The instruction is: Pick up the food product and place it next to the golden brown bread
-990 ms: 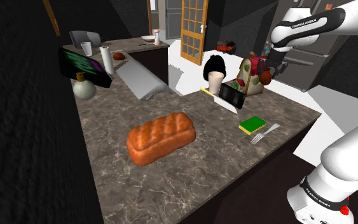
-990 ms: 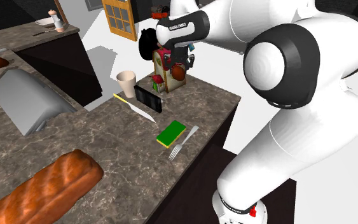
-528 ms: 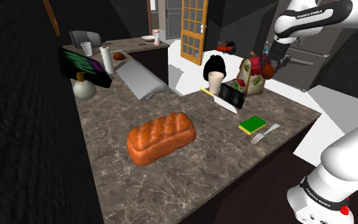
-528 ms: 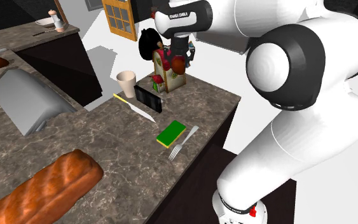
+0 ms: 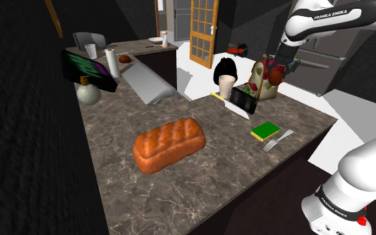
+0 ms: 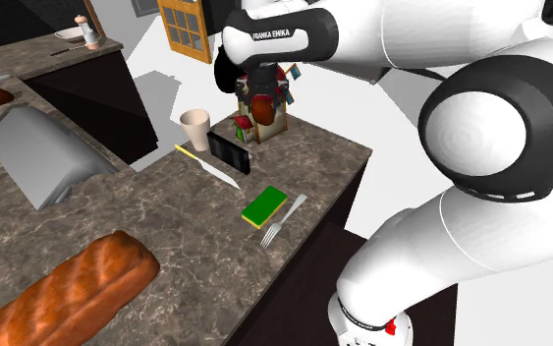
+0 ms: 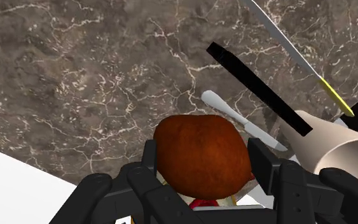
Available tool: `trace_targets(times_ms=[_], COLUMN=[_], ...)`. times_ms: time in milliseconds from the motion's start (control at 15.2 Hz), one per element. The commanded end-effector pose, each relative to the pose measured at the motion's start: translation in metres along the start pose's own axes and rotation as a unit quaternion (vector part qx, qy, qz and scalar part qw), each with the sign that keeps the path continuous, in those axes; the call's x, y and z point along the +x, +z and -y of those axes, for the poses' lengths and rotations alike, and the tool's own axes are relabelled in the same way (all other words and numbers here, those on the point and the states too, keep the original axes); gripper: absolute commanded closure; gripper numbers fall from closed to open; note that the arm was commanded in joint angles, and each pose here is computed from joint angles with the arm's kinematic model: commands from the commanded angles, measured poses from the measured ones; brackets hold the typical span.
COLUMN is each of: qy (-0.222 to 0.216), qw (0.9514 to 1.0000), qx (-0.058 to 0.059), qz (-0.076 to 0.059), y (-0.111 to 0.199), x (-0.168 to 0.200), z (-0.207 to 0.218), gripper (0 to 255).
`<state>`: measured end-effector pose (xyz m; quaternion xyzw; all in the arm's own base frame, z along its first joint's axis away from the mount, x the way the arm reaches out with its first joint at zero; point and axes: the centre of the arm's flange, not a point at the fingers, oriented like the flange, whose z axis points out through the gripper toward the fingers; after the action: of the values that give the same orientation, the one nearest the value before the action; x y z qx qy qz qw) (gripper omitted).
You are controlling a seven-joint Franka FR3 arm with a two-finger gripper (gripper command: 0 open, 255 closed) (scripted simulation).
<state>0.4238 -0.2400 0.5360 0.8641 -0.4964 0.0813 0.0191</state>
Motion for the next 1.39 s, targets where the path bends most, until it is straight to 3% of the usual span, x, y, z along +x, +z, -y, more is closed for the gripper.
trace_targets(times_ms=[0, 1320], qy=[0.001, 0.001], qw=[1.0, 1.0], qx=[0.0, 0.0], qz=[0.0, 0.0], y=[-0.004, -0.035], x=[-0.025, -0.254], z=[0.012, 0.141], gripper=[255, 255])
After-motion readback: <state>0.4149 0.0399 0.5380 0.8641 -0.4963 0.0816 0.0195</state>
